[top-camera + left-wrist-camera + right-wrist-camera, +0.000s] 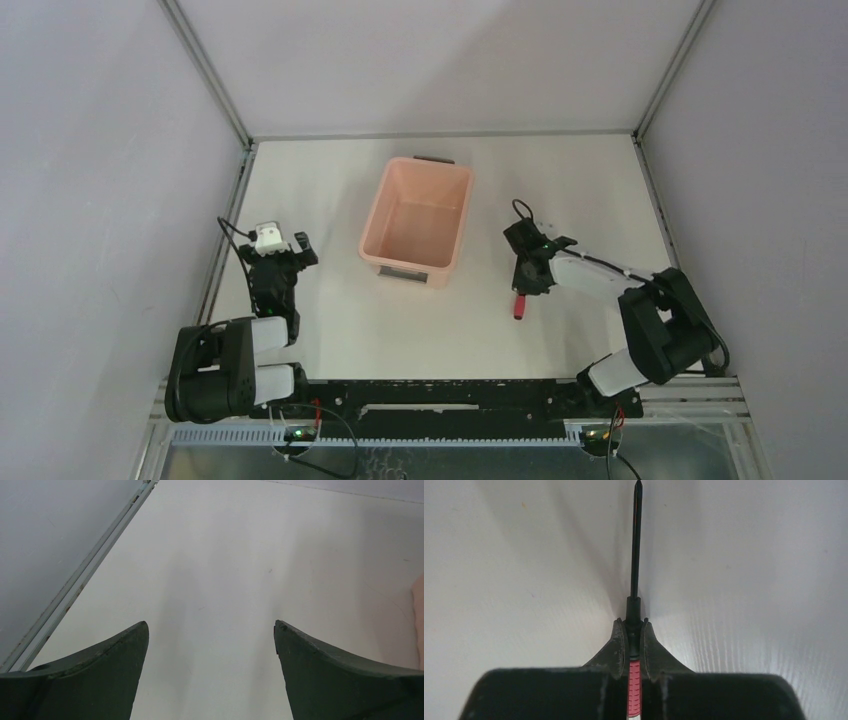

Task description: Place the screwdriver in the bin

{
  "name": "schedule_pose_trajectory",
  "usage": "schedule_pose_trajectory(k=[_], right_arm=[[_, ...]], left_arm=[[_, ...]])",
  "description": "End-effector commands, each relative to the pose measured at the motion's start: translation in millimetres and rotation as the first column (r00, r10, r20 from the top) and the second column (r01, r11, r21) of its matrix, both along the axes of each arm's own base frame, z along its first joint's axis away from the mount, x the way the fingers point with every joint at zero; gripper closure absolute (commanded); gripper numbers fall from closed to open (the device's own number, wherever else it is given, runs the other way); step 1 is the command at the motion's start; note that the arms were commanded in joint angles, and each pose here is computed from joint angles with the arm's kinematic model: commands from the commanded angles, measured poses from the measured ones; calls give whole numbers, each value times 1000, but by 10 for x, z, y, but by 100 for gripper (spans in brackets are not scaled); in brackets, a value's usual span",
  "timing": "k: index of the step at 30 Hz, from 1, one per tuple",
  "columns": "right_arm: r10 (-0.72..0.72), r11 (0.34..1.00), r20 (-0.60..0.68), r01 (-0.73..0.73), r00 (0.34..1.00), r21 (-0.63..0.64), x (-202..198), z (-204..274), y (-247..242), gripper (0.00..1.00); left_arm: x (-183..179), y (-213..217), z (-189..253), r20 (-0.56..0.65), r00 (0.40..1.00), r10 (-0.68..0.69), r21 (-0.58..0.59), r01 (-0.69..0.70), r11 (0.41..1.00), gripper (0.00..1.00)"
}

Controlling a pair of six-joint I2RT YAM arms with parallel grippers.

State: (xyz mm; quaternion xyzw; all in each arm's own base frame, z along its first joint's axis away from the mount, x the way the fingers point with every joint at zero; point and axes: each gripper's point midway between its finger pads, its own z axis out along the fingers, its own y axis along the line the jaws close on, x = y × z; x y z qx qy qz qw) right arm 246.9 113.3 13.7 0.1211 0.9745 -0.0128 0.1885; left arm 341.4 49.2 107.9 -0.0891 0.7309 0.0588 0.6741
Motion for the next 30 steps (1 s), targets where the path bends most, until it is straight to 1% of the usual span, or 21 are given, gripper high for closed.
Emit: schedule_pose_trajectory(k=[1,10,12,14,18,19,24,27,30], right_arm=[[-36,999,65,36,997,5,14,375,-117,100],[-71,997,183,66,981,32,99,1384,-434,100],[-58,998,210,51,976,38,143,1621,-427,100],[-37,997,228,21,973,71,193,1821,-335,100],[22,992,273,-56,962,117,327,2145,-16,100],[41,988,303,-83,952,128,387,2282,110,100],[186,954,371,-258,910,153,668,2591,922,100],[249,928,400,-335,882,160,817,2709,1411,100],[285,910,400,-376,871,172,977,2645,1807,100]], left_arm=[[123,5,278,76,997,-2,22,1,1000,0],[122,6,276,76,997,-2,22,0,1000,0],[122,4,274,75,997,-2,22,1,1000,0],[122,5,276,76,997,-2,22,1,1000,0],[122,4,275,75,997,-3,22,1,1000,0],[121,5,274,75,997,-2,22,1,1000,0],[122,5,276,76,997,-2,21,1,1000,0],[124,5,279,77,997,-2,21,0,1000,0],[123,4,278,76,997,-3,22,1,1000,0]])
